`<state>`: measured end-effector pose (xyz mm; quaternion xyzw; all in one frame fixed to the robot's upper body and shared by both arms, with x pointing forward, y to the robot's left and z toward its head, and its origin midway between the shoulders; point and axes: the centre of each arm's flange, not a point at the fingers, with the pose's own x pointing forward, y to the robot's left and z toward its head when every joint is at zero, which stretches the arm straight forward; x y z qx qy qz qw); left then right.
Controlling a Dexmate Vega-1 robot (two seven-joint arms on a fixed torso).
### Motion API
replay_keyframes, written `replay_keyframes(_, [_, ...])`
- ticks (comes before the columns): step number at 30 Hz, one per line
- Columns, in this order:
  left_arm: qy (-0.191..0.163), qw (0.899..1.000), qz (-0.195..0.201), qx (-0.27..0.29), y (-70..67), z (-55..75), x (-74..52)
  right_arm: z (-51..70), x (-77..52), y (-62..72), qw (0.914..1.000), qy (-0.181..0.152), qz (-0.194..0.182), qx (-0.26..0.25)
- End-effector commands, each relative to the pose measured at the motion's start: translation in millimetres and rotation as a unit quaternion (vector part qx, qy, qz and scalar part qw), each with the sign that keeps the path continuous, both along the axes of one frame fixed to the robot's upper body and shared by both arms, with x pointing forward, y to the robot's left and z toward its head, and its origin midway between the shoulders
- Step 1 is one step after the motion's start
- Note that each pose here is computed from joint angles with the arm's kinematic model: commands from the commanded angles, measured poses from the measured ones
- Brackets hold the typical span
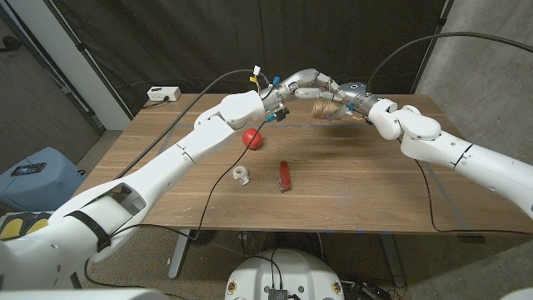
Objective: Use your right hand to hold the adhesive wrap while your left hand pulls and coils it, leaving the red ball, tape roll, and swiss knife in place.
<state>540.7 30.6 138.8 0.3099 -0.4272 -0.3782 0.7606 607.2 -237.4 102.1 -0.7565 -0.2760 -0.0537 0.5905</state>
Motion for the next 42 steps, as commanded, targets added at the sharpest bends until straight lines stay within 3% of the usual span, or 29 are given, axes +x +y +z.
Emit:
replay_keyframes(1, [0.009, 1.000, -0.007, -0.016, 3.6, 1.9, -0.5, -7.5, 2.5, -2.7, 1.0000, 0.009, -0.002, 0.003])
replay_keyframes(21, [0.006, 0.999, 0.000, -0.042, 7.9, 11.1, 4.2, -18.3, 0.9, -8.2, 0.9998, 0.019, -0.006, 0.000])
replay_keyframes(42, [-0.012, 0.998, 0.020, -0.064, 13.8, 29.3, 14.7, -31.5, -3.7, -1.8, 0.9996, 0.025, 0.007, -0.012])
